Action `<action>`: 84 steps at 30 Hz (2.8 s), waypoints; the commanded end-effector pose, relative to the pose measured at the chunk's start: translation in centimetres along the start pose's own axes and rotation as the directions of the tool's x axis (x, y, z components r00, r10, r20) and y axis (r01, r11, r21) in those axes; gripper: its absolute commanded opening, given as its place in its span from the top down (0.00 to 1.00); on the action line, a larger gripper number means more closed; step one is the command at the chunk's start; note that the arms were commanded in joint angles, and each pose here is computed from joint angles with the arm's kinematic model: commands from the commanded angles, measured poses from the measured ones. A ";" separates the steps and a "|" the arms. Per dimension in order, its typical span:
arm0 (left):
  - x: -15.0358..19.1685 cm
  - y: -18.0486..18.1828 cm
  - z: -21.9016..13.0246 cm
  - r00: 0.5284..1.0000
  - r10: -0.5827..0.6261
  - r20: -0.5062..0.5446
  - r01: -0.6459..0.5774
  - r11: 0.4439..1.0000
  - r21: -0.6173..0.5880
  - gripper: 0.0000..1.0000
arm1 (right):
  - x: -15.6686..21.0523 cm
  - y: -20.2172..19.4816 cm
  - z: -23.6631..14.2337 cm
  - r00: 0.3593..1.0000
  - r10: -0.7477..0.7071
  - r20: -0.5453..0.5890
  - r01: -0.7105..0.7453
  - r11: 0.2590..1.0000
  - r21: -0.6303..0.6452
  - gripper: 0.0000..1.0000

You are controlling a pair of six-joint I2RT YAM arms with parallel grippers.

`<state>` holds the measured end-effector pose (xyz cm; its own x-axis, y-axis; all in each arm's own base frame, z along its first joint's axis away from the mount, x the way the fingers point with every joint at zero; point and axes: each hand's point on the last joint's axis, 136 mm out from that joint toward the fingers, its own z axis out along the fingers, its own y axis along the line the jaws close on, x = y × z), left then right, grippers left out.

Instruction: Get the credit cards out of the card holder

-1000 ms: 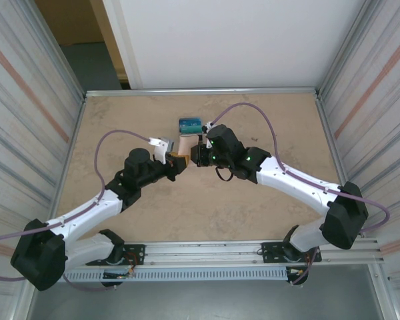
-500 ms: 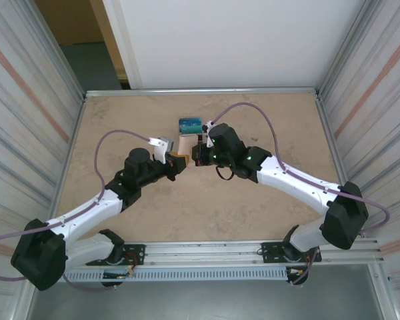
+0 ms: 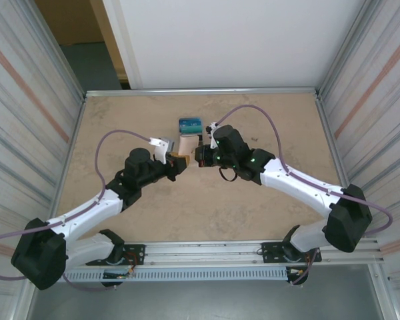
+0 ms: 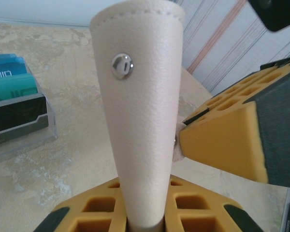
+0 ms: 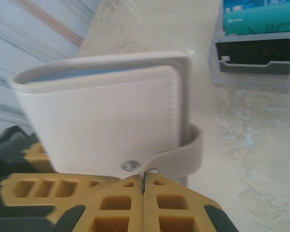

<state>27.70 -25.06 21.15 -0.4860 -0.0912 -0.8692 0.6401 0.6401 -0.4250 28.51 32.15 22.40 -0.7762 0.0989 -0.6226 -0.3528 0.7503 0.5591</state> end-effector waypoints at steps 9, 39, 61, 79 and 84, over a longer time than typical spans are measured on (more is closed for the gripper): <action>-2.6 -1.0 -0.6 0.997 0.009 0.075 -0.013 0.999 0.053 1.00 | -1.0 -2.1 -2.2 0.998 -0.011 0.062 0.009 0.999 0.038 0.91; -4.4 -4.8 -4.5 0.999 -0.044 -0.012 0.045 0.920 0.389 1.00 | -0.4 2.3 -4.5 0.985 -0.163 0.049 0.169 0.918 -0.359 0.29; -5.6 -7.2 -5.9 0.998 -0.063 -0.023 0.066 0.872 0.485 1.00 | -0.6 3.5 -6.9 0.985 -0.151 0.079 0.169 0.821 -0.546 0.60; -6.1 -7.8 -6.3 0.997 -0.073 -0.008 0.067 0.858 0.509 1.00 | -0.6 4.0 -6.3 0.988 -0.143 0.056 0.149 0.801 -0.580 0.70; -6.2 -8.0 -6.4 0.997 -0.073 -0.006 0.065 0.852 0.520 1.00 | -0.6 4.1 -6.1 0.988 -0.144 0.053 0.148 0.798 -0.584 0.71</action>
<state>22.61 -24.77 28.18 -0.6165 -0.1049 -0.7803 0.7557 0.1991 -0.6239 24.53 30.86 27.90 -0.6922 0.0263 -0.7212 -0.6904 0.2670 0.6724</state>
